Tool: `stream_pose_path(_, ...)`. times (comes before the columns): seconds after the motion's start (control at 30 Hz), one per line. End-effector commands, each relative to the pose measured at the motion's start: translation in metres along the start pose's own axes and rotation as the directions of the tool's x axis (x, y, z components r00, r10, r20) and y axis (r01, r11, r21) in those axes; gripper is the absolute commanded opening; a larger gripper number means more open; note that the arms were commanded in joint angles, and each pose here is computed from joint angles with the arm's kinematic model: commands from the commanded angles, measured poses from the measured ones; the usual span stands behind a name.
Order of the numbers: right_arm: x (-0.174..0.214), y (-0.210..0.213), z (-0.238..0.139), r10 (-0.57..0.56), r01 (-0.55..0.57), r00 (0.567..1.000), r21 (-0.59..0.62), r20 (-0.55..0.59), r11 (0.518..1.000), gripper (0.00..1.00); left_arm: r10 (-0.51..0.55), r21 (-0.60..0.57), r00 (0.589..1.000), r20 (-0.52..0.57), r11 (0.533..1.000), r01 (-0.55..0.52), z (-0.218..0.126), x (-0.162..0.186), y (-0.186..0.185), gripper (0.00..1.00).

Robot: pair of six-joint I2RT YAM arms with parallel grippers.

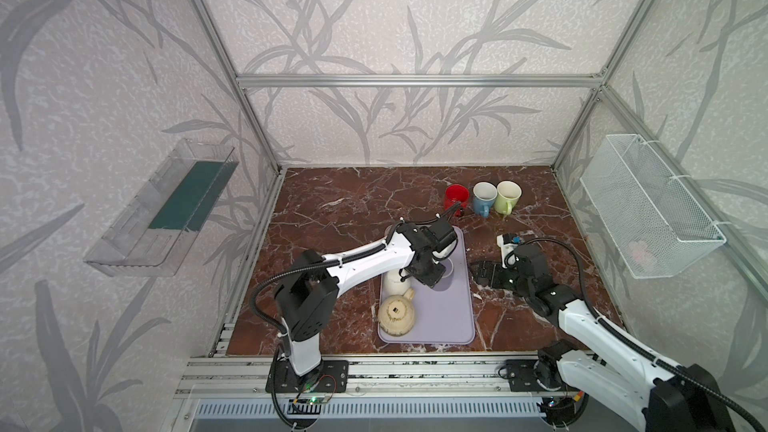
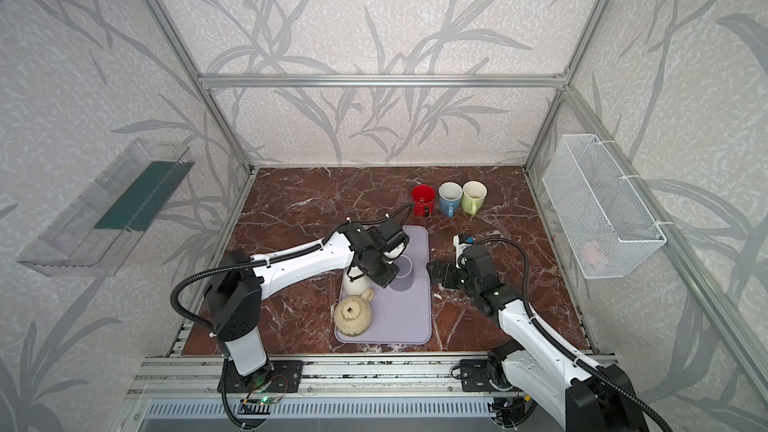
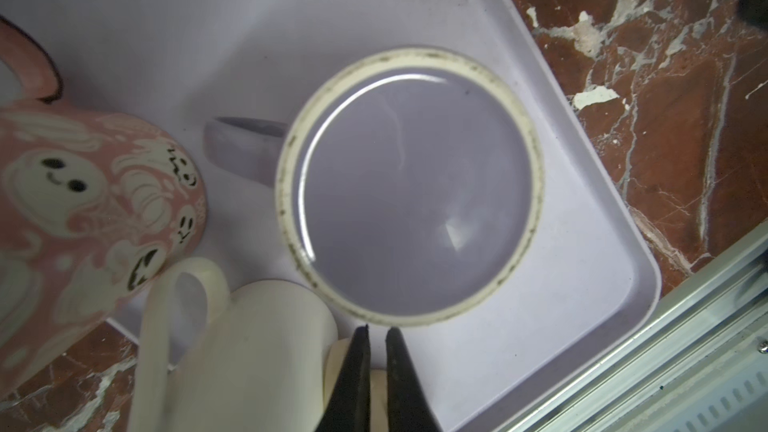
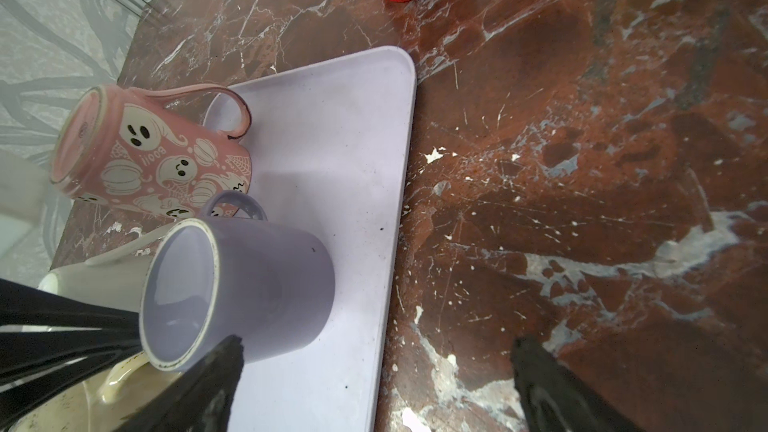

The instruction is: Turn the mug right side up

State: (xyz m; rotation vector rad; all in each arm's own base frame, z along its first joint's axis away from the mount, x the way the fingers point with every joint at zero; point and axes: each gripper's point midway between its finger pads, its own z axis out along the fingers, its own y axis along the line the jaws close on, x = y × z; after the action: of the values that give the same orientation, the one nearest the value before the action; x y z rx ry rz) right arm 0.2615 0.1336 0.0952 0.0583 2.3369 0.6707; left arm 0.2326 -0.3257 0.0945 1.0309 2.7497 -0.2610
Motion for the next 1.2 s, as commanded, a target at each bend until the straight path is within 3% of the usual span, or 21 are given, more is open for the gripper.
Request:
stream_pose_path(0.0, 0.001, 0.0, -0.001, 0.009, -0.009, 1.0, -0.016, 0.004, 1.0, 0.99, 0.009, 0.038, 0.999, 0.046, 0.999, -0.011, -0.003, -0.021, -0.018, 0.1)
stream_pose_path(0.43, 0.004, -0.008, -0.005, 0.033, -0.033, 0.999, 0.001, -0.009, 0.999, 0.99, 0.048, 0.075, 0.993, 0.11, 0.996, -0.057, -0.001, -0.066, -0.045, 0.09)
stream_pose_path(0.73, 0.008, -0.004, -0.003, 0.016, -0.017, 0.999, -0.031, -0.028, 0.999, 0.99, 0.012, -0.095, 0.967, 0.256, 0.995, 0.013, -0.048, -0.076, 0.003, 0.09)
stream_pose_path(0.9, 0.008, 0.001, -0.004, 0.017, -0.018, 0.999, -0.05, -0.035, 0.999, 0.99, -0.042, -0.077, 0.955, 0.294, 0.995, 0.068, -0.057, -0.087, 0.024, 0.09)
stream_pose_path(1.17, 0.009, 0.007, -0.007, 0.013, -0.016, 0.999, -0.075, -0.034, 0.997, 0.98, -0.187, 0.048, 0.959, 0.213, 0.982, 0.181, -0.024, -0.103, 0.055, 0.07)
